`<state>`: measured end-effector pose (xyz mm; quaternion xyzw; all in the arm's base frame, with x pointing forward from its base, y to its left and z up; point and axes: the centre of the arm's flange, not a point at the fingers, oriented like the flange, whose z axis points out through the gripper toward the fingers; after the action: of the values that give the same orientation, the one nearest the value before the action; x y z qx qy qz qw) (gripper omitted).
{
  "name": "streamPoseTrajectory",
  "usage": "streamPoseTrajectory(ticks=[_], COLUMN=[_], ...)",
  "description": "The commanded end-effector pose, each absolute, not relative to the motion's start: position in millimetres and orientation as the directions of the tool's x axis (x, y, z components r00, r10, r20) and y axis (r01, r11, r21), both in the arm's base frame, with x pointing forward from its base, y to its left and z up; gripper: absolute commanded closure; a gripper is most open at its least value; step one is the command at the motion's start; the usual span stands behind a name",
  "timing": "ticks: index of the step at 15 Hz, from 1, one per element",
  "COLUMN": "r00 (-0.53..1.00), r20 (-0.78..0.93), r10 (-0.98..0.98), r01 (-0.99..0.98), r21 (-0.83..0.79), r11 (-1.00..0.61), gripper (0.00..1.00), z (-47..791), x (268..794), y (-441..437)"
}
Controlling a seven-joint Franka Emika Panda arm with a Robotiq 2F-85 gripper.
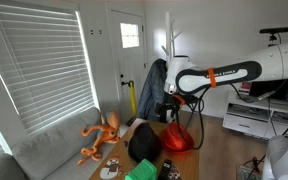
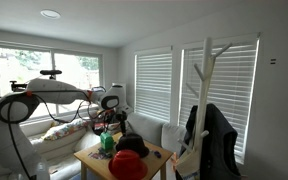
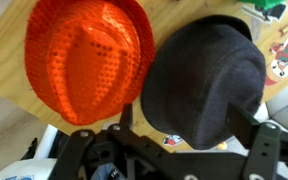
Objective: Remove the black hat from the orange hat top and put it on the table, pick up the orange hat and put it onto the black hat on the table
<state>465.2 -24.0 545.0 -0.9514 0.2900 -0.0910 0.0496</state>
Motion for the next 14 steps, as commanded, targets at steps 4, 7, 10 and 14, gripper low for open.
streamPoseTrajectory(ticks=[4,7,10,14], r00=[0.853,0.856,0.870,0.961], r20=[0.106,0.102,0.104,0.098], r10=[-0.510,-0.507,-0.481,-0.260], r01=[-0.498,-0.495,-0.468,-0.246], r21=[-0.122,-0.119,-0.128,-0.132], r11=[-0.858,-0.861,-0.874,-0.960], gripper=[0.00,0.00,0.00,0.00], z=[535.3,533.0,531.6,526.0], x=[444.0,442.9,440.3,428.1], y=[-50.0,-50.8,-59.9,-83.7])
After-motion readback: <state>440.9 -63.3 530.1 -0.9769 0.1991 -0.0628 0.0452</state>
